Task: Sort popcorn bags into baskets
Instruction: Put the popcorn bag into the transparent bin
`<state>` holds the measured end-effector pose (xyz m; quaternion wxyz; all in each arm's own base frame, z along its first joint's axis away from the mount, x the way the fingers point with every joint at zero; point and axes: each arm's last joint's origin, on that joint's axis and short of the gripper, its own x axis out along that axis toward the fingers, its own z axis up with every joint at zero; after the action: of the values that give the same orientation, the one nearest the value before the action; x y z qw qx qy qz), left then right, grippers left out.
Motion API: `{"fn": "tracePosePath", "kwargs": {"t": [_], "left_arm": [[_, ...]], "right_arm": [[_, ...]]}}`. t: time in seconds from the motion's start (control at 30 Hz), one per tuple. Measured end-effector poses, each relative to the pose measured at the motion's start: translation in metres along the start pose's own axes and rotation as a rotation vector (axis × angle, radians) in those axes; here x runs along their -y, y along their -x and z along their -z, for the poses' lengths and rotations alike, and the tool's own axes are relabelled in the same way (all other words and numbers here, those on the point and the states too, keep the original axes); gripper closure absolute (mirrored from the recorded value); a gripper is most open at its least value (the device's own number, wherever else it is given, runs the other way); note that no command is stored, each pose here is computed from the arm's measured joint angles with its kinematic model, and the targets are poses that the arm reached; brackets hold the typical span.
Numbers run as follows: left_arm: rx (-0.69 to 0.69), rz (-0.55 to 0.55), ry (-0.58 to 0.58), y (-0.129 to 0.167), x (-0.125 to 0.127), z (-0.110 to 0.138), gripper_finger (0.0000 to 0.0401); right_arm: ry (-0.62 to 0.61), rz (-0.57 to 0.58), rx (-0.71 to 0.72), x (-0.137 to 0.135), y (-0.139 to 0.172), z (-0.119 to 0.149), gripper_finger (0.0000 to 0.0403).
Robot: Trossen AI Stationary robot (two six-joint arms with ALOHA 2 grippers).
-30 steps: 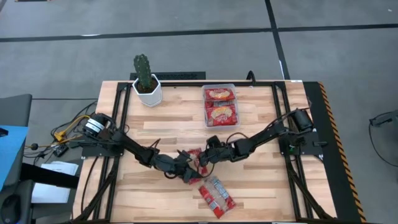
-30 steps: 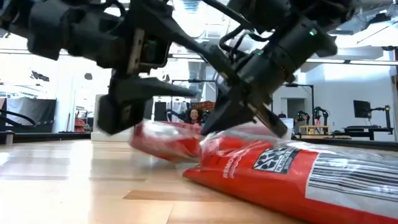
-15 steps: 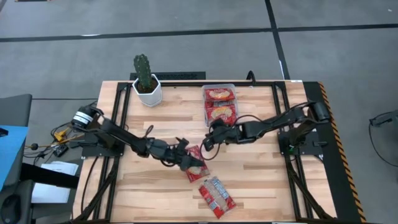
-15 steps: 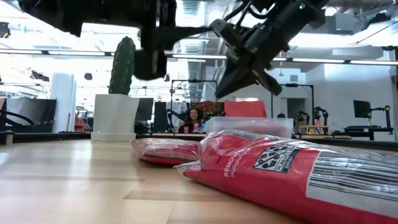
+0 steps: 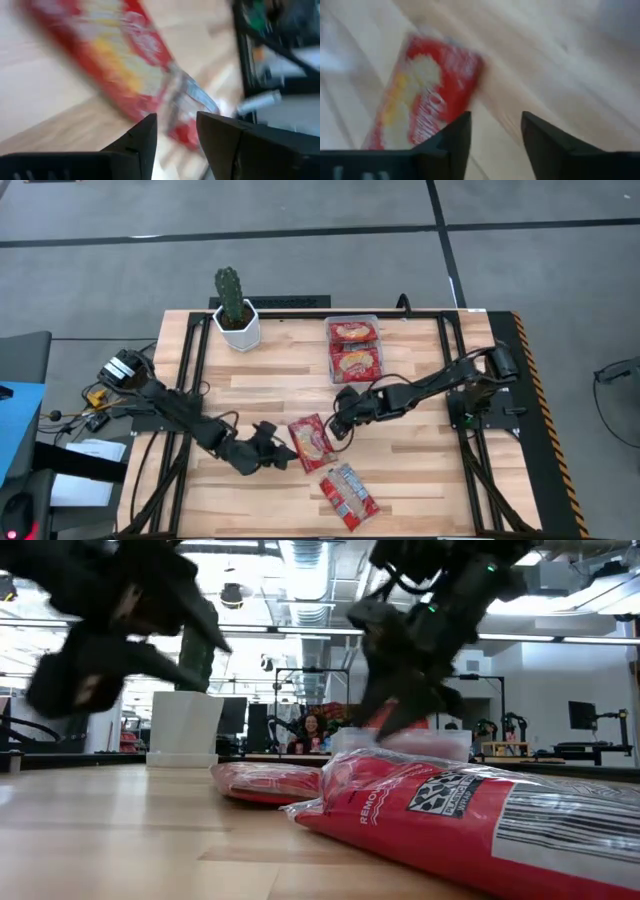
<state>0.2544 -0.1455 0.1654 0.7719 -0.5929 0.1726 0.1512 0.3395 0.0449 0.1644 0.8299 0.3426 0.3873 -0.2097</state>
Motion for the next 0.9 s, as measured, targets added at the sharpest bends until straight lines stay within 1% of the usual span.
{"fn": "tracePosePath", "kwargs": {"t": [0.1, 0.13, 0.2, 0.33, 0.43, 0.53, 0.67, 0.8, 0.9], "left_arm": [[0.069, -0.052, 0.063, 0.000, -0.015, 0.007, 0.0275], [0.069, -0.059, 0.077, -0.003, -0.018, 0.008, 0.0270], [0.070, -0.082, 0.087, -0.005, -0.026, 0.010, 0.0253], [0.095, -0.109, 0.127, -0.021, -0.040, 0.009, 0.0201], [0.111, -0.082, 0.153, -0.033, -0.045, 0.009, 0.0162], [0.129, -0.086, 0.155, -0.042, -0.048, 0.007, 0.0136], [0.146, -0.072, 0.171, -0.049, -0.047, -0.002, 0.0128], [0.138, -0.049, 0.171, -0.053, -0.045, -0.009, 0.0136], [0.151, -0.059, 0.164, -0.056, -0.046, -0.014, 0.0145]], "right_arm": [[-0.017, -0.046, -0.036, -0.004, -0.017, 0.008, 0.0166], [-0.023, -0.051, -0.046, -0.003, -0.020, 0.009, 0.0157], [-0.038, -0.095, -0.056, -0.005, -0.030, 0.011, 0.0143], [-0.052, -0.128, -0.089, -0.005, -0.042, 0.016, 0.0134], [-0.053, -0.134, -0.085, -0.005, -0.045, 0.016, 0.0133], [-0.051, -0.143, -0.081, -0.005, -0.048, 0.015, 0.0133], [-0.057, -0.158, -0.069, -0.005, -0.049, 0.013, 0.0133], [-0.057, -0.165, -0.049, -0.005, -0.050, 0.011, 0.0134], [-0.046, -0.156, -0.035, -0.004, -0.051, 0.010, 0.0137]]}}
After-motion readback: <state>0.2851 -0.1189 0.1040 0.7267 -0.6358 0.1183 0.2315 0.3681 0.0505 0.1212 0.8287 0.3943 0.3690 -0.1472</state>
